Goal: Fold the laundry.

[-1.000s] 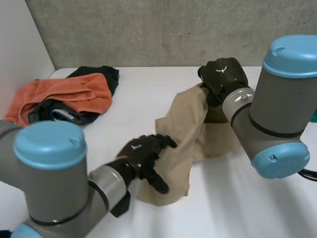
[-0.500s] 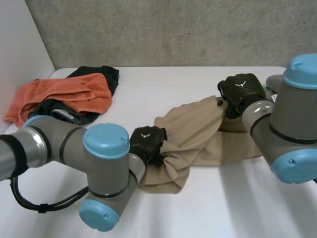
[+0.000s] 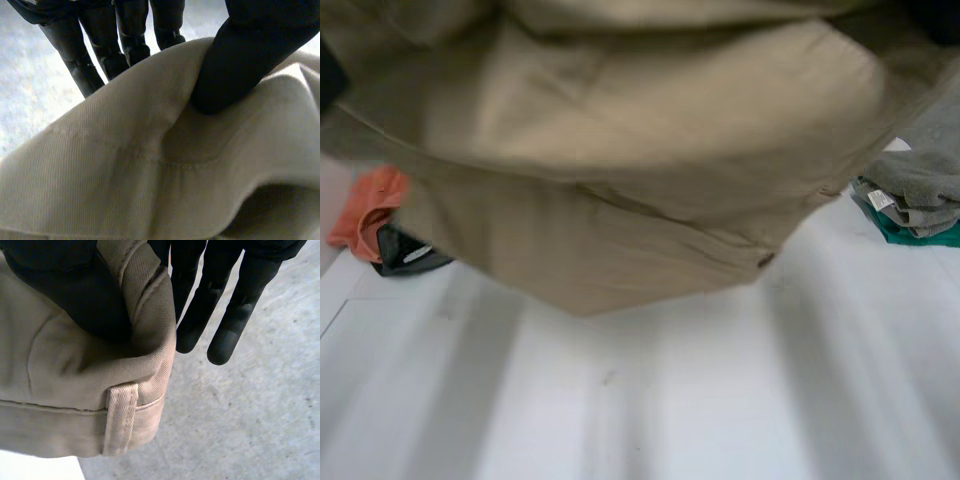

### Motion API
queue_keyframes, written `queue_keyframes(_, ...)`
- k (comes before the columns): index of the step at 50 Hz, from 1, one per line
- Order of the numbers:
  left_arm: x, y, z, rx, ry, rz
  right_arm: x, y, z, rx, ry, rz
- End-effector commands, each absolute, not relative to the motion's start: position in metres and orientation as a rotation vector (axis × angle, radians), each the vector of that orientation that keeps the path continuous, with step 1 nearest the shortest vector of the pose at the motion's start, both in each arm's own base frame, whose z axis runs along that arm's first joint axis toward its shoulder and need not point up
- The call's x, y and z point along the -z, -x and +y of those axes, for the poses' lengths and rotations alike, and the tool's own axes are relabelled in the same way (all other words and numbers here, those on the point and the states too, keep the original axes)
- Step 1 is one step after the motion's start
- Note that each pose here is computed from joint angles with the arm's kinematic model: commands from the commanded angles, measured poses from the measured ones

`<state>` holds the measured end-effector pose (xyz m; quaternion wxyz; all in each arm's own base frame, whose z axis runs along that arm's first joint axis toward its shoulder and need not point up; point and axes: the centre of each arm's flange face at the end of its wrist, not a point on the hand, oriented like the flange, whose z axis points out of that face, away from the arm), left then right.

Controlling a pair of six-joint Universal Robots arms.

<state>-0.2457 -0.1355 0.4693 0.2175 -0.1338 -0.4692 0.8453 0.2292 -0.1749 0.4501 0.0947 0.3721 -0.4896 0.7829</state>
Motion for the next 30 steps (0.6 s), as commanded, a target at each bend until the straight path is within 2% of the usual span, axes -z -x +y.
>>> queue_keyframes(1, -0.462, 0.255, -0.149, -2.315, 0.398, -1.351, -0.449, -0.228, -0.179, -2.325, -1.103, -1.489)
queue_keyframes(3, -0.447, 0.264, -0.161, -2.282, 0.426, -1.407, -0.437, -0.233, -0.191, -2.305, -1.117, -1.556)
queue_keyframes(4, -0.439, 0.269, -0.167, -2.261, 0.444, -1.440, -0.419, -0.240, -0.207, -2.274, -1.141, -1.649)
queue_keyframes(8, -0.383, 0.295, -0.205, -2.134, 0.532, -1.626, -0.377, -0.255, -0.247, -2.189, -1.172, -1.827)
queue_keyframes(9, -0.359, 0.300, -0.220, -2.089, 0.554, -1.709, -0.367, -0.257, -0.256, -2.171, -1.172, -1.849)
queue_keyframes(11, -0.336, 0.304, -0.236, -2.054, 0.563, -1.784, -0.337, -0.266, -0.285, -2.134, -1.176, -1.885)
queue_keyframes(17, -0.254, 0.323, -0.306, -2.003, 0.559, -1.922, -0.275, -0.285, -0.341, -2.105, -1.117, -1.891)
queue_keyframes(21, -0.226, 0.338, -0.340, -2.046, 0.551, -1.886, -0.240, -0.298, -0.376, -2.136, -1.027, -1.831)
queue_keyframes(22, -0.221, 0.339, -0.347, -2.055, 0.549, -1.882, -0.227, -0.303, -0.392, -2.184, -0.985, -1.772)
queue_keyframes(24, -0.216, 0.338, -0.370, -2.112, 0.522, -1.851, -0.217, -0.308, -0.401, -2.228, -0.964, -1.725)
queue_keyframes(27, -0.230, 0.332, -0.389, -2.197, 0.470, -1.783, -0.202, -0.317, -0.415, -2.311, -0.917, -1.624)
queue_keyframes(30, -0.243, 0.328, -0.396, -2.255, 0.435, -1.721, -0.209, -0.318, -0.420, -2.375, -0.858, -1.542)
